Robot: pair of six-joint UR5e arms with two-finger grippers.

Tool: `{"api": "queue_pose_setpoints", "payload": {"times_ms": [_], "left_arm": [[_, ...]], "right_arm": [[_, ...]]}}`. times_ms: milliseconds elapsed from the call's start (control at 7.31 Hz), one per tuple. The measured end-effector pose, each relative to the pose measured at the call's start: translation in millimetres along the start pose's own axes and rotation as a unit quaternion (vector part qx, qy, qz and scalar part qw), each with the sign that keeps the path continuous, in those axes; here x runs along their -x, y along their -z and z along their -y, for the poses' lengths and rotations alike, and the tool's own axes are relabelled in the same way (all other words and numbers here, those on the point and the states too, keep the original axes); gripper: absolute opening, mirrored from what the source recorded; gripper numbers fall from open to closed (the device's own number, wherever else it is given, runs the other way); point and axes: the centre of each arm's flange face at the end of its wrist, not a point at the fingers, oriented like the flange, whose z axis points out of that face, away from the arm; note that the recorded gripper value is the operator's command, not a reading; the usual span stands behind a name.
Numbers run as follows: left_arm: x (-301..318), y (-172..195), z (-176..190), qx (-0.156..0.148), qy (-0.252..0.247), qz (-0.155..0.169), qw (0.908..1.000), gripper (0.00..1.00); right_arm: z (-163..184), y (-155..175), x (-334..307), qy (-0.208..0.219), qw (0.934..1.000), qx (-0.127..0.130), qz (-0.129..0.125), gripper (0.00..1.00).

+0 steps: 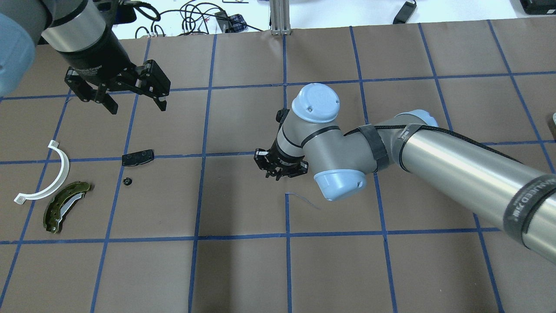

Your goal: Place bearing gear from tray to pile

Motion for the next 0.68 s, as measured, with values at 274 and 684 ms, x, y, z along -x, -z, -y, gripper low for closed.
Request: {"api": "queue_pose_setpoints", "payload": {"times_ms": [274, 684], "left_arm": [[0, -1, -1, 0.001, 0.0, 0.0, 1.0, 1.0], [-1, -2, -1, 0.0, -0.001, -0.001, 1.0, 1.0]], "right_arm": [[-5, -22, 8, 0.006, 0.9999, 0.01, 0.012, 0.53], [-2, -22, 9, 0.007, 0.9997, 0.009, 0.02, 1.0]]}}
